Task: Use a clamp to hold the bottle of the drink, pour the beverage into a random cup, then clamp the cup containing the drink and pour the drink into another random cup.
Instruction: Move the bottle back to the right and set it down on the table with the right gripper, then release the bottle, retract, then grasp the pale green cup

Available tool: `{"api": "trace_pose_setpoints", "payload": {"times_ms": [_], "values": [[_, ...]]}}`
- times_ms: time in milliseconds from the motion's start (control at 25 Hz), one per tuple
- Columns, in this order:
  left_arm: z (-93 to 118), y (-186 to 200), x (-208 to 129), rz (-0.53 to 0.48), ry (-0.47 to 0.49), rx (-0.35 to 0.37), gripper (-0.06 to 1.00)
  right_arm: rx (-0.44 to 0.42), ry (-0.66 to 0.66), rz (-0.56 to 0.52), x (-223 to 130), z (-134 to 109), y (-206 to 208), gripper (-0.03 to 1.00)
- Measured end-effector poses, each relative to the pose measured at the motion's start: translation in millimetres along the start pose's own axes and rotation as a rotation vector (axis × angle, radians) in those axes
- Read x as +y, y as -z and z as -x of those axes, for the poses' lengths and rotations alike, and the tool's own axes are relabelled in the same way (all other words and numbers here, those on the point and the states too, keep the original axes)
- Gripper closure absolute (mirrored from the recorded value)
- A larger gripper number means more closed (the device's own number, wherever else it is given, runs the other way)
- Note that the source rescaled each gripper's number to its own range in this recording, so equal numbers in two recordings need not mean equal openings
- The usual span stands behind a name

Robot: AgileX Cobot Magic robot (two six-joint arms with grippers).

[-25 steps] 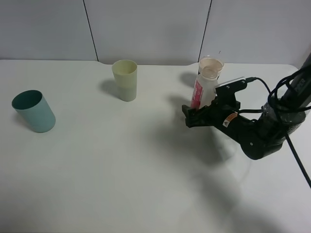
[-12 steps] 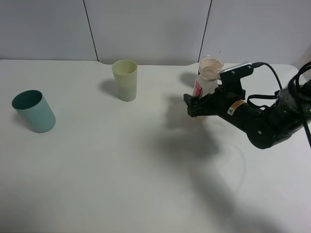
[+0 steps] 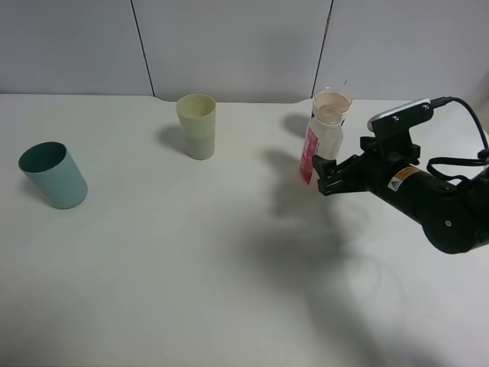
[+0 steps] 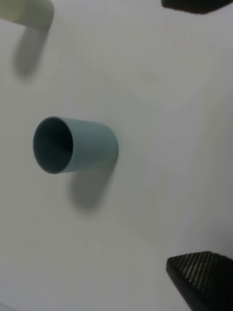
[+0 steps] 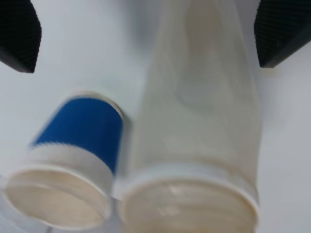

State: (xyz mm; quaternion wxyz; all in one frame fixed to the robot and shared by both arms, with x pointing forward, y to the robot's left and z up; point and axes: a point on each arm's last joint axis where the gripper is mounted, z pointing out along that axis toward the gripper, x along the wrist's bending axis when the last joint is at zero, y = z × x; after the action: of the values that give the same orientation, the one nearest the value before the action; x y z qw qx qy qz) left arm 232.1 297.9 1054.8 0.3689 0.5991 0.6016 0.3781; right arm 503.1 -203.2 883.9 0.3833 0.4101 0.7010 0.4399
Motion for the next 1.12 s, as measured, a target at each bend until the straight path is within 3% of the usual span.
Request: {"api": "trace_pose_setpoints", "payload": {"times_ms": [440,680,1000,1120], "values": [[0,0,0,0.000,0.000,0.000,-0.06,-0.097,-0.027,-0.002,0,10,56,0.20],[0,0,0,0.000,0.000,0.000,-0.06,-0.139,-0.027,0.192,19,16,99,0.20],[0,0,0,0.000,0.000,0.000,-0.06,-0.131,-0.056,0.176,12,15,108,0.20],[0,0,0,0.000,0.000,0.000,-0.06,-0.116,-0.206,0.173,9,14,111,0.17]]}}
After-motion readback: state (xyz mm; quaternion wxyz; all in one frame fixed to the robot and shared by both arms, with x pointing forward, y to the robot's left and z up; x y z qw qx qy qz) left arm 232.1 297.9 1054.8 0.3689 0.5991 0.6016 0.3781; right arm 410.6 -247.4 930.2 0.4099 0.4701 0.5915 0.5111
